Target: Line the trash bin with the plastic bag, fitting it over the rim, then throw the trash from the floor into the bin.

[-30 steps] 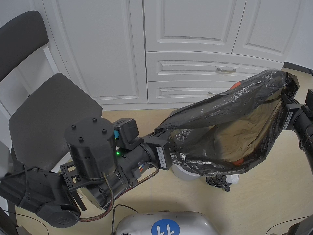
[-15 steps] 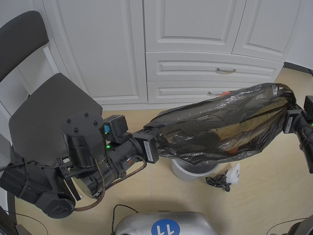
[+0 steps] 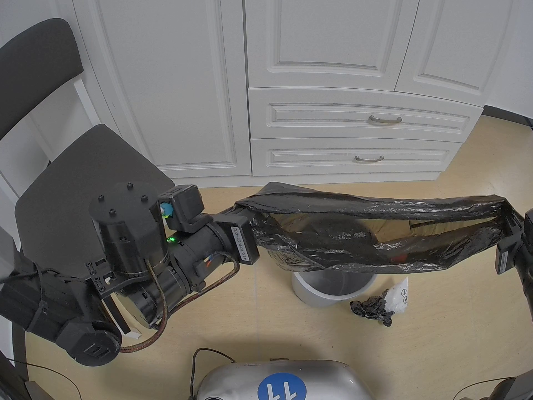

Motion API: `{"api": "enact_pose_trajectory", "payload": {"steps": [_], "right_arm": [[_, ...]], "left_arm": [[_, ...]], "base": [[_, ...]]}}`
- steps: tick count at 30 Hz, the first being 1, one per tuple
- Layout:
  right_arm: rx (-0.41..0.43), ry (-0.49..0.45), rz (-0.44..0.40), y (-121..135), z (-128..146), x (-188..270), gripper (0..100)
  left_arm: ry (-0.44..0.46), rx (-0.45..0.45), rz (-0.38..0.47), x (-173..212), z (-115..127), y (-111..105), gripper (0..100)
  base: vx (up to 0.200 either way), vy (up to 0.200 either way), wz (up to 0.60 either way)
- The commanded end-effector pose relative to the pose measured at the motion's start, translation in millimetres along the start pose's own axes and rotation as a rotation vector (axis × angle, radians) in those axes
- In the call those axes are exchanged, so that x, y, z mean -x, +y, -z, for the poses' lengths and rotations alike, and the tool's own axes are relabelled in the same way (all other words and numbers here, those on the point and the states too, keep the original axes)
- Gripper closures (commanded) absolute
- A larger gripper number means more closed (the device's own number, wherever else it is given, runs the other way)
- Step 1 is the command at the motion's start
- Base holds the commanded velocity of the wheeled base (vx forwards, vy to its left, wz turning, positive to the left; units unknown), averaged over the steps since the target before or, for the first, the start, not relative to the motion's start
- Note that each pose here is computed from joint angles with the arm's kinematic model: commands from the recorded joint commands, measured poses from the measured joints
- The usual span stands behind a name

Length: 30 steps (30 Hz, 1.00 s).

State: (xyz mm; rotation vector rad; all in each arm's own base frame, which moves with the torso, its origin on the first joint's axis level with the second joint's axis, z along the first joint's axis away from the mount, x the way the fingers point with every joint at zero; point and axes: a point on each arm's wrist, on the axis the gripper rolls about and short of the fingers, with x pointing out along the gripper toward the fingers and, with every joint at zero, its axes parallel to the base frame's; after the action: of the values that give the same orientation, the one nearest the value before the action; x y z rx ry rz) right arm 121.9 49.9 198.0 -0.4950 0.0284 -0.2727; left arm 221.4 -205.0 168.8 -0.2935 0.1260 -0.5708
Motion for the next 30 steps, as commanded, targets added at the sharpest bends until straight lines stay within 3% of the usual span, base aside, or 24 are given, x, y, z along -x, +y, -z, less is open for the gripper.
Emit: {"api": "enact_pose_trajectory", "payload": {"steps": [1,14,23,30], "right_arm": [[0.011,-0.043,-0.040,-7.7,9.6,13.3,100],[0.090,-0.134,-0.207,-7.0,27.1,26.4,100],[0.129,-0.137,-0.201,-11.0,32.6,26.5,100],[0.127,-0.090,-0.109,-18.0,28.5,15.4,100]], "left_arm": [[-0.031,0.008,-0.008,-0.6,-6.1,3.5,100],[-0.309,0.064,0.047,-8.4,-37.9,4.8,100],[-0.342,0.100,0.062,-7.9,-42.6,3.4,100],[-0.259,0.099,0.091,-12.5,-18.3,-8.2,100]], "base": [[0.000,0.000,0.00],[0.000,0.000,0.00],[0.000,0.000,0.00],[0.000,0.000,0.00]]}}
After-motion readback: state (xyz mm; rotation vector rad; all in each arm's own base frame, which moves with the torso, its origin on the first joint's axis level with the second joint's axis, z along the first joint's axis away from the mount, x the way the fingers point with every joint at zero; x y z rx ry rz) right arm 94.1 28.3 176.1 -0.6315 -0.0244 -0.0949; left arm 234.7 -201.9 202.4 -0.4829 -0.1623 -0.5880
